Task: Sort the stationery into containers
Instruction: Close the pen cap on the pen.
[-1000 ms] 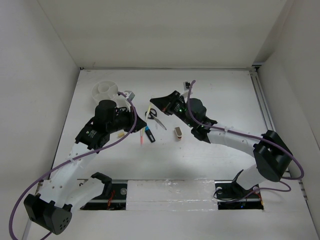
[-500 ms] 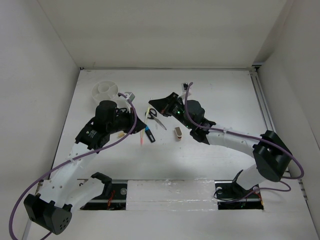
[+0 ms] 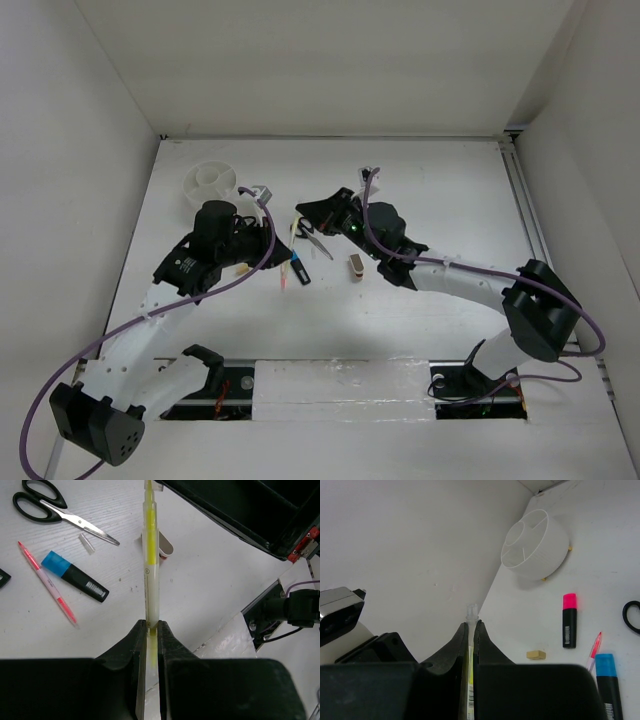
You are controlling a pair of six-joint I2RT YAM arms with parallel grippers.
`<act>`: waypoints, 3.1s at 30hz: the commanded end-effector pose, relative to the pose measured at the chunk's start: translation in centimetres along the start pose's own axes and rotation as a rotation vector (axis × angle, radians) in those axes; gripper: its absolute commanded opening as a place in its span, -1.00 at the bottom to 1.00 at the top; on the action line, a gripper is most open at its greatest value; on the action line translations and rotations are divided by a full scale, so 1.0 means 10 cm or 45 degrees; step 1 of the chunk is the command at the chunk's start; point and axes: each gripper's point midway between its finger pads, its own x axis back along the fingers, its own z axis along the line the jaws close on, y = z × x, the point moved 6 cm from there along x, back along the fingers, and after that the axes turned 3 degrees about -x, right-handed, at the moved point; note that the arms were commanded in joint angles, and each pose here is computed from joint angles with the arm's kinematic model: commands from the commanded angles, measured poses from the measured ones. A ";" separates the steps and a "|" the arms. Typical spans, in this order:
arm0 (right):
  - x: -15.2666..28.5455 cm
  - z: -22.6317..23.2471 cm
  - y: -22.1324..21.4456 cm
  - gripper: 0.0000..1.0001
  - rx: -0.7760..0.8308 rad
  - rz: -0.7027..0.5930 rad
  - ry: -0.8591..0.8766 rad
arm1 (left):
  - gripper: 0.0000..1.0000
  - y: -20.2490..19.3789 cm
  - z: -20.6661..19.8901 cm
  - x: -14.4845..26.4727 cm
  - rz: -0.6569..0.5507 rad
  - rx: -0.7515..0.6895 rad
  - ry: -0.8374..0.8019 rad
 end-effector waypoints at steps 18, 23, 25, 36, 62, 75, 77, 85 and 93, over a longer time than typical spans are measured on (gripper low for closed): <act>0.01 0.07 -0.31 -1.00 0.168 0.184 0.035 | -1.00 0.29 -0.12 0.16 -0.220 -0.072 -0.025; 0.02 0.08 -0.33 -1.00 0.167 0.203 0.049 | -1.00 0.31 -0.10 0.18 -0.243 -0.073 0.002; 0.03 0.08 -0.35 -1.00 0.154 0.228 0.053 | -1.00 0.32 -0.09 0.18 -0.247 -0.072 0.013; 0.11 0.22 -0.53 -1.00 -0.084 0.383 0.193 | -1.00 0.49 -0.04 0.23 -0.387 -0.015 0.131; 0.26 0.32 -0.64 -1.00 0.009 0.485 0.163 | -1.00 0.85 -0.11 0.32 -0.573 0.012 0.159; 0.20 0.35 -0.78 -1.00 0.009 0.522 0.170 | -1.00 0.84 -0.19 0.42 -0.618 -0.028 0.097; 0.19 0.32 -0.80 -1.00 0.009 0.528 0.161 | -1.00 0.85 -0.18 0.42 -0.624 -0.025 0.109; 0.24 0.55 -0.69 -0.85 0.048 0.497 0.256 | -1.00 0.75 -0.15 0.32 -0.565 -0.048 0.083; 0.25 0.71 -0.29 -0.22 0.054 0.378 0.315 | -1.00 0.71 -0.13 0.38 -0.578 -0.055 0.107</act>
